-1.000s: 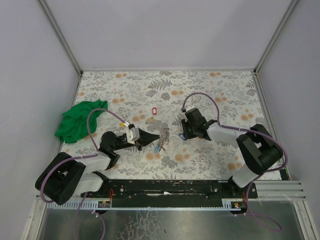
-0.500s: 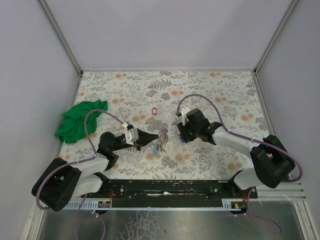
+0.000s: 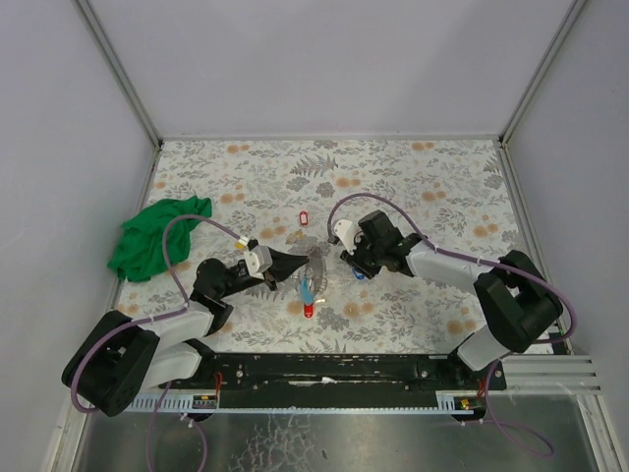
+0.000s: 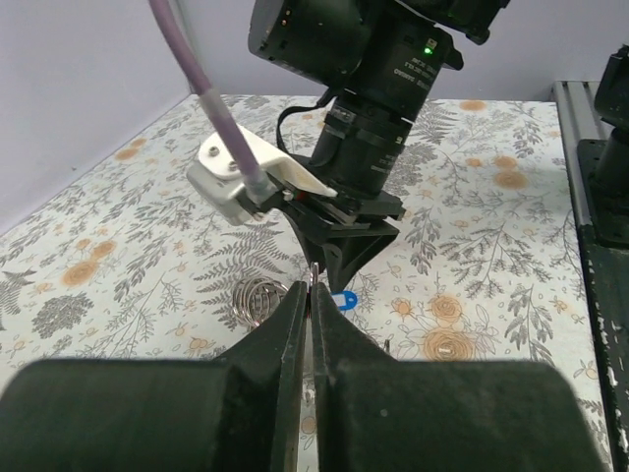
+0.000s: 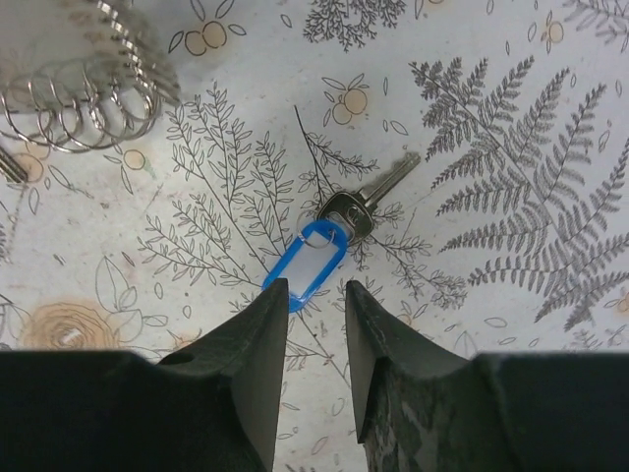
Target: Put the keys on the keyring
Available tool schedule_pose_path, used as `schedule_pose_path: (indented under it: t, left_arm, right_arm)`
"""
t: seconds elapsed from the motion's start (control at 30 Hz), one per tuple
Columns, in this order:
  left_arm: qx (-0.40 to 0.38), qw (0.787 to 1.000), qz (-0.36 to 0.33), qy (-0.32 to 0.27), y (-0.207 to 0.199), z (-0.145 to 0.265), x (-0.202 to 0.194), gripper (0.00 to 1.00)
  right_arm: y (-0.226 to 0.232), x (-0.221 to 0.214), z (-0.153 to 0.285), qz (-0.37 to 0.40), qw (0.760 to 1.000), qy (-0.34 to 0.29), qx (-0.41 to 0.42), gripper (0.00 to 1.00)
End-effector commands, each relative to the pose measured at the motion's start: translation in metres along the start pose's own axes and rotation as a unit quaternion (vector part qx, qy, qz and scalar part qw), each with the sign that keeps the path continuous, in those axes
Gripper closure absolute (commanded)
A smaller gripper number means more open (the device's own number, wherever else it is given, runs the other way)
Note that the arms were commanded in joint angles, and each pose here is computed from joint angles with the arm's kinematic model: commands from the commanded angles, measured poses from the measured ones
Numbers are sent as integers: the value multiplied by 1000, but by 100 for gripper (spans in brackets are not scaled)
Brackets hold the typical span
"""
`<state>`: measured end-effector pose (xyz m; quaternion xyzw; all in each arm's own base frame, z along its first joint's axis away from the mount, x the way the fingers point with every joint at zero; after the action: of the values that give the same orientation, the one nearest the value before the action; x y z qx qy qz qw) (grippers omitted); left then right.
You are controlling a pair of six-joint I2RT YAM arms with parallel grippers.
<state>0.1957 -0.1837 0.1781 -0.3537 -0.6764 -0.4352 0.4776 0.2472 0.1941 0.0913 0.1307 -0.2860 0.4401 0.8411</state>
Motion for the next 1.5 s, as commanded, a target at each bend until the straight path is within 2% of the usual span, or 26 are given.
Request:
schedule_pose_path:
  t: [0.0, 0.2, 0.4, 0.93, 1.13, 1.47]
  left_arm:
    - [33, 999, -10, 3, 8, 1, -2, 100]
    - [32, 999, -11, 3, 8, 1, -1, 100]
    - [29, 1000, -11, 5, 7, 1, -1, 100]
    - [25, 1000, -9, 7, 7, 1, -2, 100]
    - [24, 1000, -9, 7, 7, 1, -2, 100]
    - [22, 1000, -11, 5, 7, 0, -1, 100]
  right_arm:
    - [-5, 24, 0, 113, 993, -33, 26, 65]
    - [-6, 32, -11, 157, 985, -39, 54, 70]
    - [-8, 35, -14, 177, 982, -27, 65, 70]
    - [-13, 19, -25, 174, 981, 20, 87, 69]
    - [-19, 18, -25, 149, 985, 28, 83, 81]
    - [-20, 33, -10, 79, 995, -4, 68, 96]
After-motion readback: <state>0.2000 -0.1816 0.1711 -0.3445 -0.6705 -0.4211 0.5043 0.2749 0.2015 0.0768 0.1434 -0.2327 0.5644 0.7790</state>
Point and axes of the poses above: each gripper's point midway between its finger pads, its own z axis back along the fingers, its own y axis along the line the jaws close on, x = y × z, the point moved 7 cm from there along z, back along the fingers, and after that the axes turned 7 degrees about -z, right-handed, at the moved point
